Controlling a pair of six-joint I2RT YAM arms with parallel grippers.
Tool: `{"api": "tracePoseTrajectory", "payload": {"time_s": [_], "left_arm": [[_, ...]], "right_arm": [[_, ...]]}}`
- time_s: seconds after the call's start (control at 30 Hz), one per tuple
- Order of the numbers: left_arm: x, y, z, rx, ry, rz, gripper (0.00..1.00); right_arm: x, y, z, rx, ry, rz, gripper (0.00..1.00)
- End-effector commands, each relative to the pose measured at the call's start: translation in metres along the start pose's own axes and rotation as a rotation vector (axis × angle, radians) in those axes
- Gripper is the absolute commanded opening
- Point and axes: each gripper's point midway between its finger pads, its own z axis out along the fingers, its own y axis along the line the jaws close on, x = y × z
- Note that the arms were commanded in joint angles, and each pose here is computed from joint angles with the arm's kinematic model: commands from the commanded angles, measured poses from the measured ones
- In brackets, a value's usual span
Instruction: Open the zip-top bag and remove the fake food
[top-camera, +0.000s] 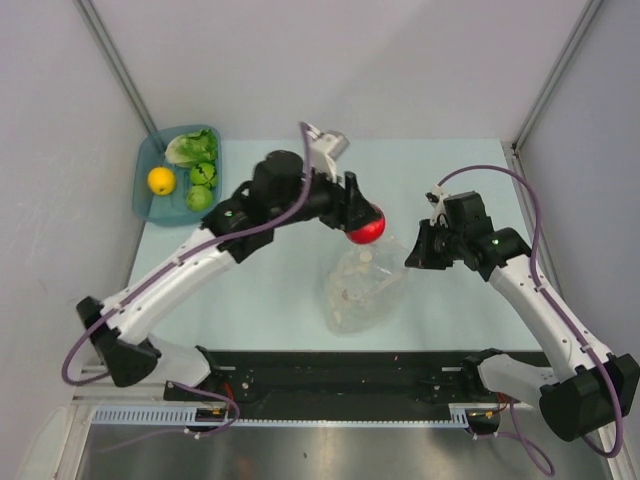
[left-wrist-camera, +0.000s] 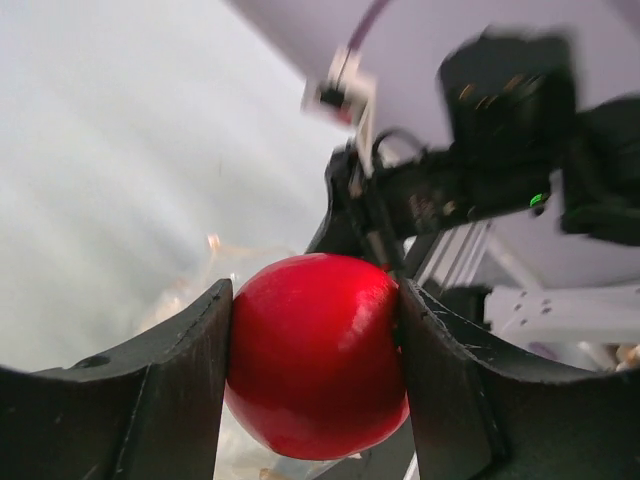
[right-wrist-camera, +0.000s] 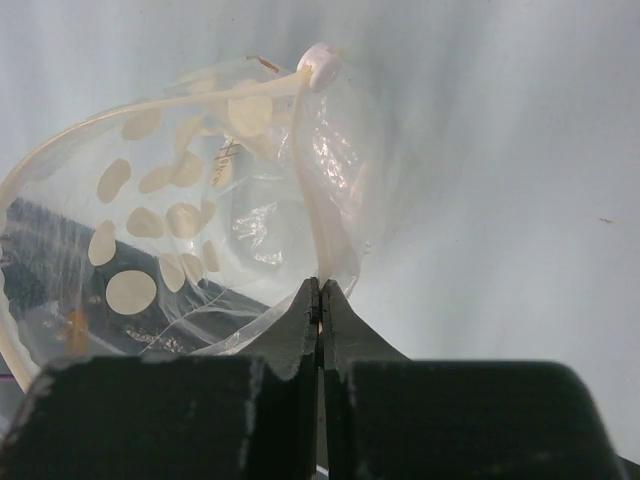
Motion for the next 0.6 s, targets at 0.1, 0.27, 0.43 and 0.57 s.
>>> {"api": "tracePoseTrajectory", "payload": {"time_s": [0.1,0.27,0.43,0.57], "left_arm": [[-0.097,0.032,-0.059,-0.005,-0.354,-0.092,0.0],[-0.132,0.108,-0.094,-0.212,-0.553,-0.264,0.0],[-0.144,0.219,-0.148,-0.496,-0.741,-0.463,0.0],[-0.12,0.308,-0.2,-0.833,-0.857,-0.691,0.0]], "right_arm": [[-0.011,0.0,-0.005,0.01,-0.026,-0.006,0.0],[-0.022,0.009,-0.013,-0.001,-0.041,-0.003,0.0],[-0.03,0.007,-0.015,0.008,-0.039,0.01,0.0],[-0.038,0.003,-0.011,0.024,-0.038,0.018,0.0]]}}
